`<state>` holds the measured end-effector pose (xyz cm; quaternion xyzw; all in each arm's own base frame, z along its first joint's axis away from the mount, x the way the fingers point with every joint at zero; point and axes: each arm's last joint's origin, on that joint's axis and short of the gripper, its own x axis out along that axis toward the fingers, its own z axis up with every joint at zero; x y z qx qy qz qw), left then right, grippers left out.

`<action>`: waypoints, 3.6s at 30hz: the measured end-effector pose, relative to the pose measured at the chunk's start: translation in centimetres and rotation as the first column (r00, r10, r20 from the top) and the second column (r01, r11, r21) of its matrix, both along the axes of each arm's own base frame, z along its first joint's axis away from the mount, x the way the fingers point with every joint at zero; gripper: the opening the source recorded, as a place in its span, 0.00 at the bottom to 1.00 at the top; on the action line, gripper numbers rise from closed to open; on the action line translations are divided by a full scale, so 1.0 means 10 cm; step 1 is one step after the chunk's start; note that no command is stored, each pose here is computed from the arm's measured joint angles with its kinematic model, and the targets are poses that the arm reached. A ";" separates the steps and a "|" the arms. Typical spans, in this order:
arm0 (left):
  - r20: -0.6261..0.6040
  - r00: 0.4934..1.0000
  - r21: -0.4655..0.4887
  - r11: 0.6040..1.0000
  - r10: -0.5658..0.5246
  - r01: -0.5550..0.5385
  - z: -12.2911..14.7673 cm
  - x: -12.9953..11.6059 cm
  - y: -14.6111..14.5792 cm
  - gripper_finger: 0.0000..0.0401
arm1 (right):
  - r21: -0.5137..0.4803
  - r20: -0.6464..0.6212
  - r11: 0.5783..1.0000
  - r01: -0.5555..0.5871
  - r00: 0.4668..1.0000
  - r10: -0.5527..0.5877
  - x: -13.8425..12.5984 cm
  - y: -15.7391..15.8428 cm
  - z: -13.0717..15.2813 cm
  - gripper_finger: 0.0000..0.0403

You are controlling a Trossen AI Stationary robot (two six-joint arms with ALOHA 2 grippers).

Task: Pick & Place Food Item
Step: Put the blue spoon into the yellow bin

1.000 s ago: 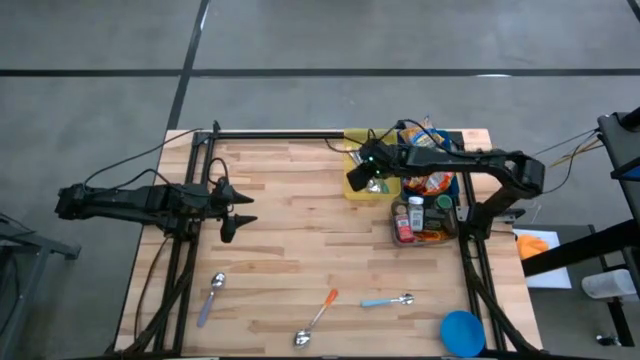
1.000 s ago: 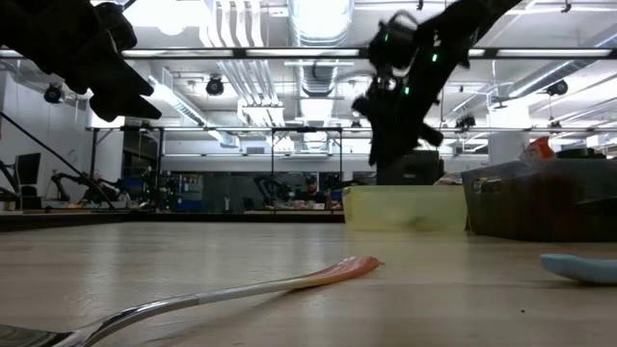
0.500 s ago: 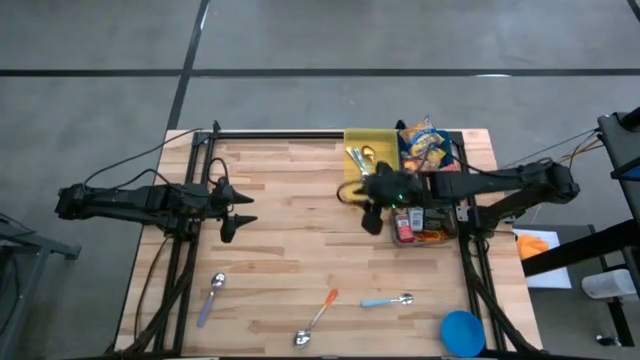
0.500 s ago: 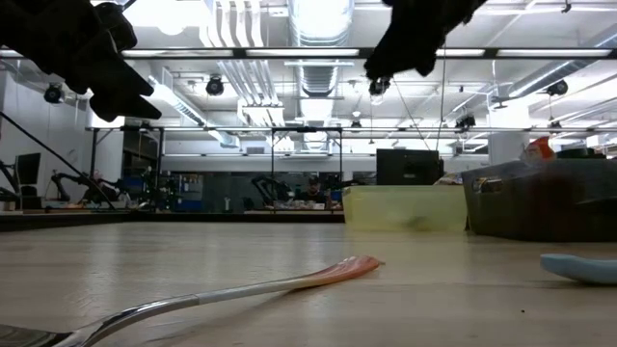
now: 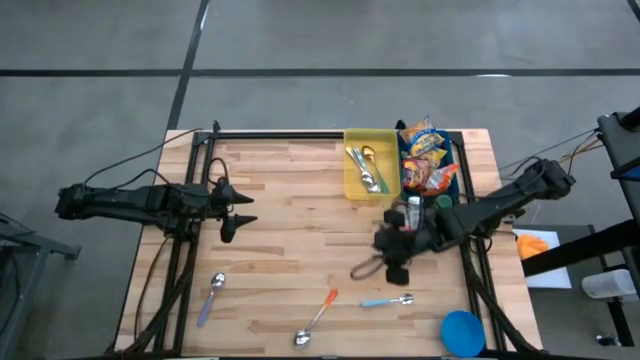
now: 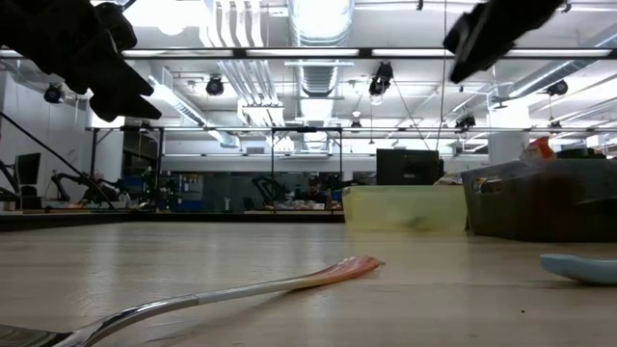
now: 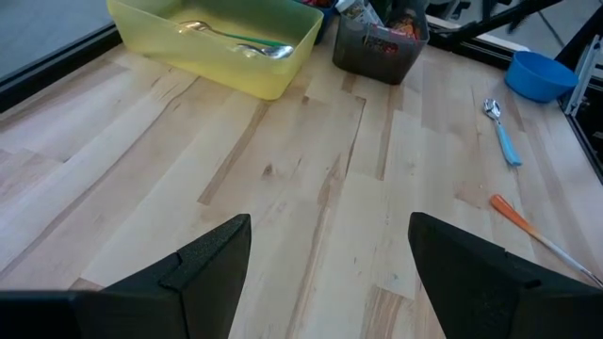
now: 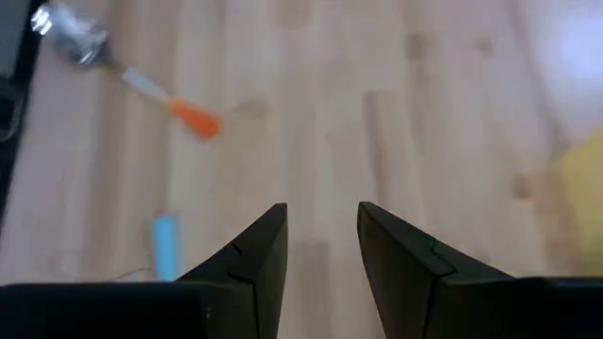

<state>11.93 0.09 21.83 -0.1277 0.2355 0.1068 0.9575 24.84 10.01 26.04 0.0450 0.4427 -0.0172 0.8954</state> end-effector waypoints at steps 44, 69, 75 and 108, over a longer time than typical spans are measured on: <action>0.000 1.000 0.000 1.000 0.000 0.000 0.00 0.00 0.00 0.72 | -0.061 -0.345 0.995 0.080 0.934 -0.096 -0.23 1.27 -1.06 0.32; 0.000 1.000 0.000 1.000 0.000 0.000 0.00 0.00 0.00 0.72 | -0.033 -0.321 0.997 0.069 0.944 -0.076 -0.29 1.19 -1.29 0.32; 0.000 1.000 0.000 1.000 0.000 0.000 0.00 0.00 0.00 0.72 | -0.032 -0.324 0.997 0.072 0.943 -0.078 -0.28 1.18 -1.29 0.32; 0.000 1.000 0.000 1.000 0.000 0.000 0.00 0.00 0.00 0.72 | -0.004 -0.291 1.000 0.018 0.957 -0.019 -0.28 1.18 -1.09 0.05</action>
